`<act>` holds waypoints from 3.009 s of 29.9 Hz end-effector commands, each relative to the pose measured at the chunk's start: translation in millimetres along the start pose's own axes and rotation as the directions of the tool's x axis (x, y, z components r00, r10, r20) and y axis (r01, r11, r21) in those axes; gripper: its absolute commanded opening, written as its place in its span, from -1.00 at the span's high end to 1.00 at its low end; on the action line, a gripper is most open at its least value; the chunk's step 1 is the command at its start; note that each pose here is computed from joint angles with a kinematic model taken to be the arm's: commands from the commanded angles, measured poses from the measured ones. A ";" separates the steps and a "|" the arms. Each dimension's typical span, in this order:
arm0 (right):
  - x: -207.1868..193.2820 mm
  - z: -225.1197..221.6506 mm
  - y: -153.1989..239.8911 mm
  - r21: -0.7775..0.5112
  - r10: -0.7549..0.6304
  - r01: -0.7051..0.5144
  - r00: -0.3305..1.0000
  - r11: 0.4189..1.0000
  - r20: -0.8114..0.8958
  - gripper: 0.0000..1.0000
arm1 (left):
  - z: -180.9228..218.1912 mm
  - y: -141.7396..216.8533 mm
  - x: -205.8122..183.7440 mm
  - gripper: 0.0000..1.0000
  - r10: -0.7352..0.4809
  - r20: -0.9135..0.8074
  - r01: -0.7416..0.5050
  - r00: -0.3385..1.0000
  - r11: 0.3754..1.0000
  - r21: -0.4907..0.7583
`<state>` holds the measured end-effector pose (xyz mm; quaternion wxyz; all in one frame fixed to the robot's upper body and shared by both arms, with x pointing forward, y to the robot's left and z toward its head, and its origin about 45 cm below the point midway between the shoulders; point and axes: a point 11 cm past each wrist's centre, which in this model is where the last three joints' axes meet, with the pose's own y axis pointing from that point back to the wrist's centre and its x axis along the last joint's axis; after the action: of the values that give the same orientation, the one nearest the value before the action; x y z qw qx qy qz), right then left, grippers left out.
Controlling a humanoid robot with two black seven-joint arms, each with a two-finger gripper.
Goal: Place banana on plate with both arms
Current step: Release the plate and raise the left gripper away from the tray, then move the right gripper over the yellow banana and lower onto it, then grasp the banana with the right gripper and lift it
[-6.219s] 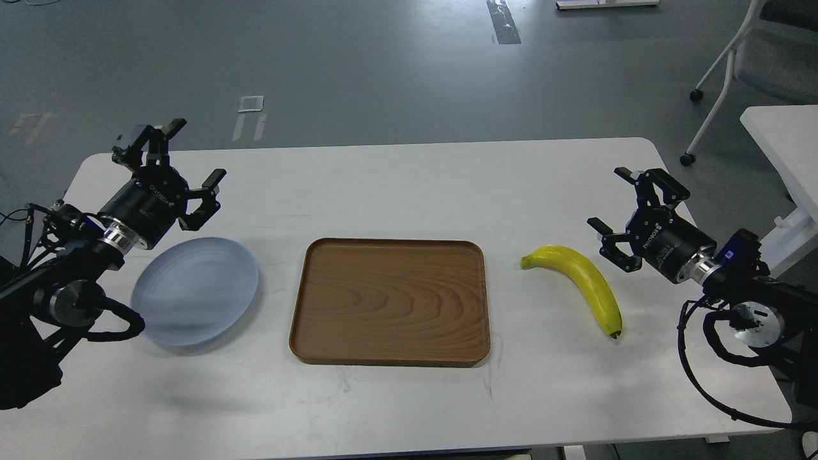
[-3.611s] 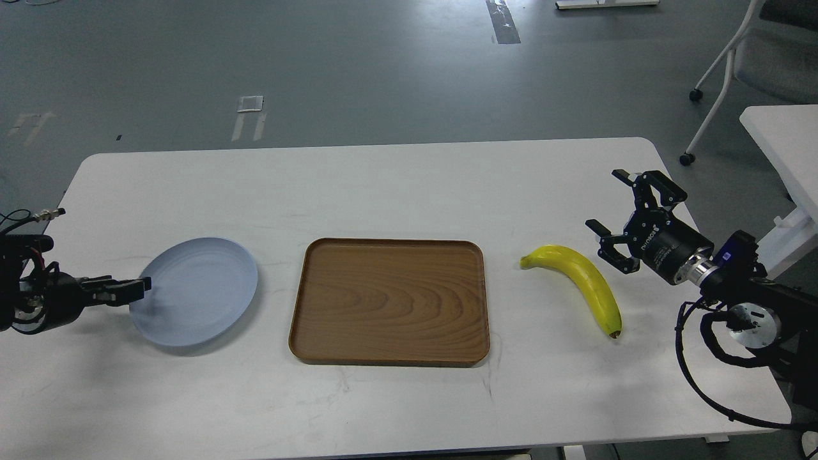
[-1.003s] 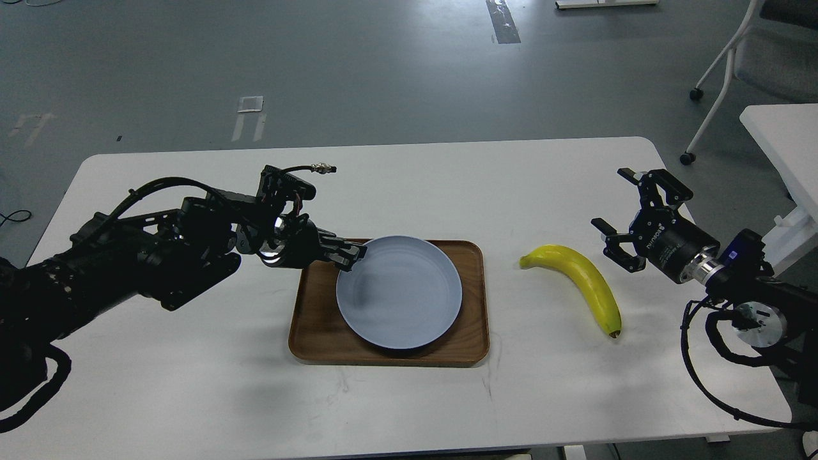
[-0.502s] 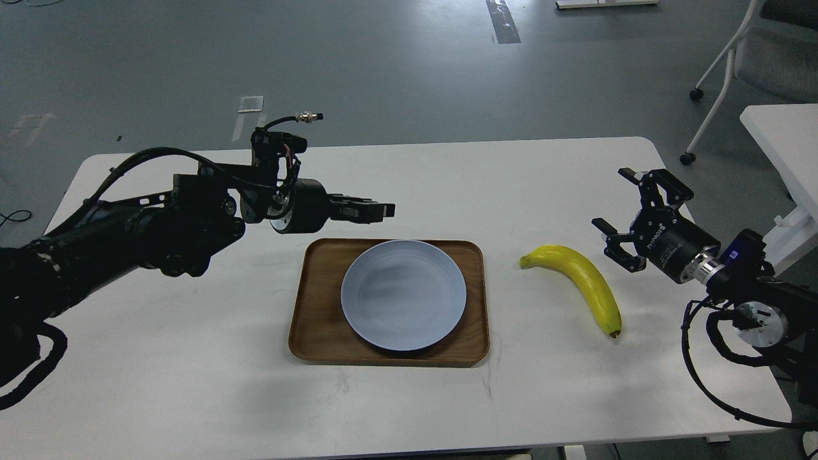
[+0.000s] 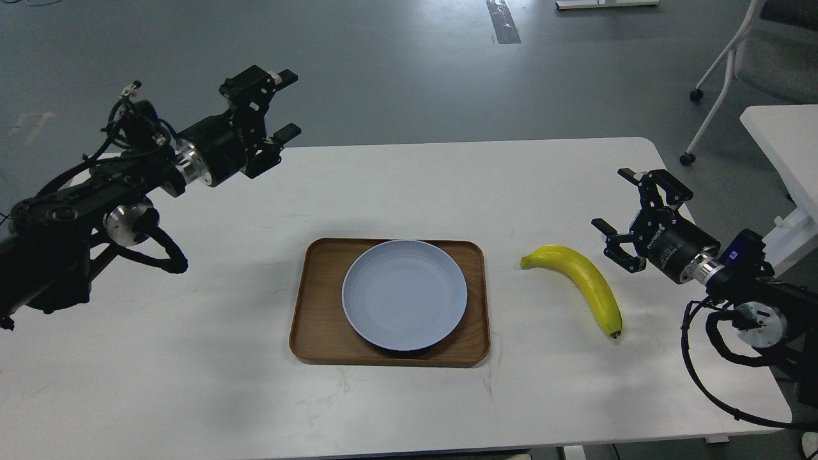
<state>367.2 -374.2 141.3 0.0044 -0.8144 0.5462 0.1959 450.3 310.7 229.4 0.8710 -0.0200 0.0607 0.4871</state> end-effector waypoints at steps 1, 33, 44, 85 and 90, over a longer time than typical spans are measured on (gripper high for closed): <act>-1.5 0.0 -0.7 -0.003 -0.007 0.007 1.000 1.000 -0.005 -1.00 | -13.1 29.6 22.2 -0.96 0.087 -0.072 -0.089 0.994 0.996 -0.021; -42.1 -52.1 -28.7 -0.734 -0.735 -0.039 -0.035 0.678 -0.677 -1.00 | -29.7 55.9 36.6 -0.96 0.159 -0.120 -0.163 0.980 0.987 -0.019; -36.2 -34.4 -33.5 -0.774 -0.781 -0.108 -0.137 0.624 -0.610 -1.00 | -20.7 53.5 39.6 -0.96 0.168 -0.133 -0.177 0.977 0.983 -0.054; -124.8 -87.9 -85.5 -0.729 -0.702 0.007 -0.266 0.684 -0.661 0.73 | -15.7 54.6 42.8 -0.96 0.176 -0.135 -0.186 0.975 0.980 -0.068; -191.0 -56.9 -111.5 -0.751 -0.713 0.128 -0.243 0.648 -0.657 0.73 | -13.9 54.3 43.2 -0.96 0.175 -0.135 -0.186 0.975 0.980 -0.073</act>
<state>427.8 -213.7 239.5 -0.5045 -0.7889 -0.0065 -0.3508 425.0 374.1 210.4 0.8160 -0.0810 0.0980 0.5640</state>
